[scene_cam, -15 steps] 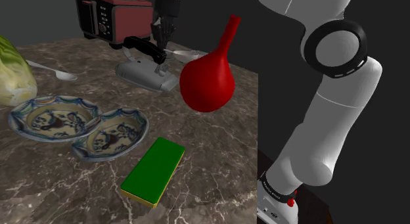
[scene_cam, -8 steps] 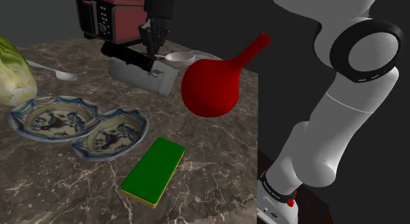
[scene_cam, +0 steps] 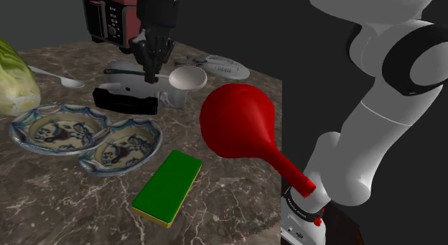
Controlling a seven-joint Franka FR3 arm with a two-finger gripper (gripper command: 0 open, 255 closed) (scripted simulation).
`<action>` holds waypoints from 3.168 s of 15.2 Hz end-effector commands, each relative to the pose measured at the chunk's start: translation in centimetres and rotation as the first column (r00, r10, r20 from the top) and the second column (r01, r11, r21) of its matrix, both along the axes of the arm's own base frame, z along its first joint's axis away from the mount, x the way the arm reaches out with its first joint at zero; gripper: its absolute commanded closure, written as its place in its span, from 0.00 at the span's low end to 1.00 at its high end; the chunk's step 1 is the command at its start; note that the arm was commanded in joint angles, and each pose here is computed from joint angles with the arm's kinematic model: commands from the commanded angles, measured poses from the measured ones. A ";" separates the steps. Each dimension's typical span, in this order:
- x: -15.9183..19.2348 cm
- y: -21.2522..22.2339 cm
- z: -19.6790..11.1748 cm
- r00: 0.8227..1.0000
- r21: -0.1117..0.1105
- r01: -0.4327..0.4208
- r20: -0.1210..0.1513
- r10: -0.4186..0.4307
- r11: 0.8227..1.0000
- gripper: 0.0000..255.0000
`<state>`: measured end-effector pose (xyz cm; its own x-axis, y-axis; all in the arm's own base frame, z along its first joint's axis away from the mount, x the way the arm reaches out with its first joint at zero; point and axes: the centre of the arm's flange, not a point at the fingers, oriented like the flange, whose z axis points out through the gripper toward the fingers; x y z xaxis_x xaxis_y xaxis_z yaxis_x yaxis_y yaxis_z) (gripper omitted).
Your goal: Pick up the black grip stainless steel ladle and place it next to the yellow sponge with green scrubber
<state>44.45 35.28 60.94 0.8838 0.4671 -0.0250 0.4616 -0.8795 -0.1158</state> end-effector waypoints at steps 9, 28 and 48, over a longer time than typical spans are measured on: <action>-8.4 10.3 -0.1 1.000 -0.001 0.002 0.000 -0.002 1.000 1.00; -23.1 27.9 -0.5 1.000 -0.001 0.002 0.000 -0.002 1.000 1.00; -23.1 27.9 -10.0 1.000 -0.001 0.002 0.000 -0.002 1.000 1.00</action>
<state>21.24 63.21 51.96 0.8840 0.4675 -0.0098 0.4623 -0.8770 -0.1306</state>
